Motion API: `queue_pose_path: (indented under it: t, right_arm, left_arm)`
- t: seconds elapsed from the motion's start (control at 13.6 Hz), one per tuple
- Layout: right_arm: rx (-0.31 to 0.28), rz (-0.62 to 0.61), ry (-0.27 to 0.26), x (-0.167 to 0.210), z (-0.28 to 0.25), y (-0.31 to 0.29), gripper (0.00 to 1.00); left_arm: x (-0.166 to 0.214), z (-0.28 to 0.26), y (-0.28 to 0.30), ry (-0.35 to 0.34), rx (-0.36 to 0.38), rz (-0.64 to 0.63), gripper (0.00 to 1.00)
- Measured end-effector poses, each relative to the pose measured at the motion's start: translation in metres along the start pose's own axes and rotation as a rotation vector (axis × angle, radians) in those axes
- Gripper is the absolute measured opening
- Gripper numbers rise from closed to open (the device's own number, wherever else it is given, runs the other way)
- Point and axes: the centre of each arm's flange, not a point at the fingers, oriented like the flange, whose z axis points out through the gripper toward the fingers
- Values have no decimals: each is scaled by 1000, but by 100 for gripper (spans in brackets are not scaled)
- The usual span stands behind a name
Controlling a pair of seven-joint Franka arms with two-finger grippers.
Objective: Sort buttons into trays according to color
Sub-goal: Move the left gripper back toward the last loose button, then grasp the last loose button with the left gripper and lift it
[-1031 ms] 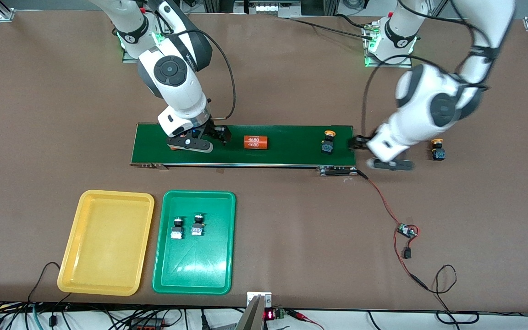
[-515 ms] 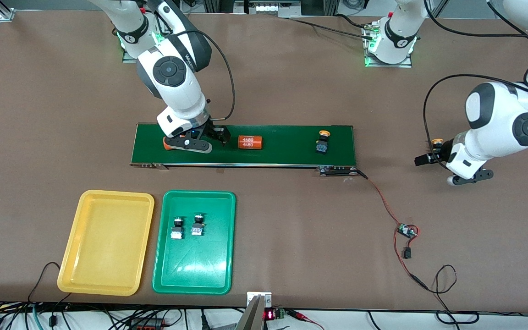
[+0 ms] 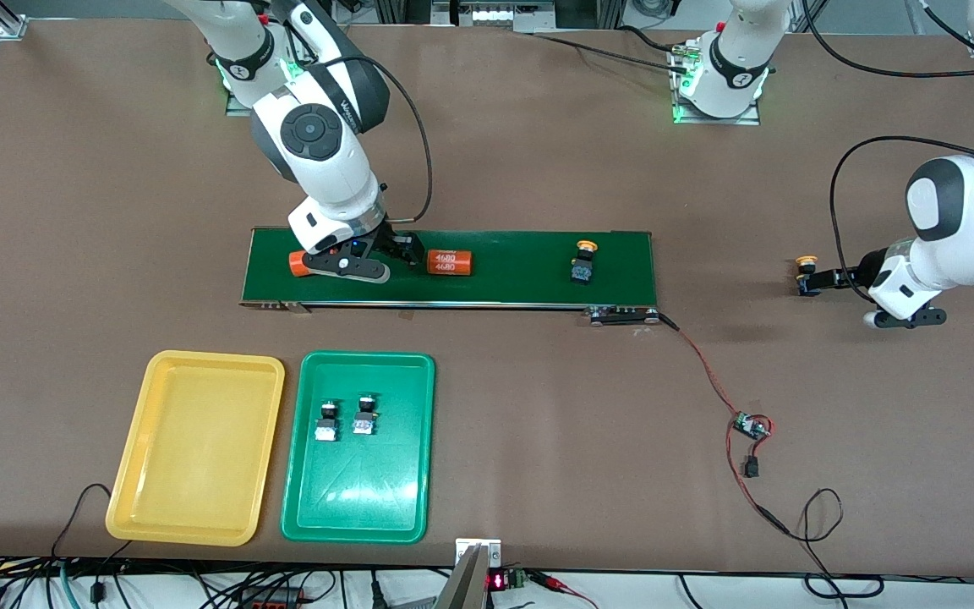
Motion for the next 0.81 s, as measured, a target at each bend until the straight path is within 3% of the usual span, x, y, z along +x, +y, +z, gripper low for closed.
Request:
queue_pose_path:
  t: [0.81]
  right_arm:
    - [0, 1, 0, 0, 0, 0, 100]
  left_arm:
    - [-10, 52, -1, 14, 41, 139, 100]
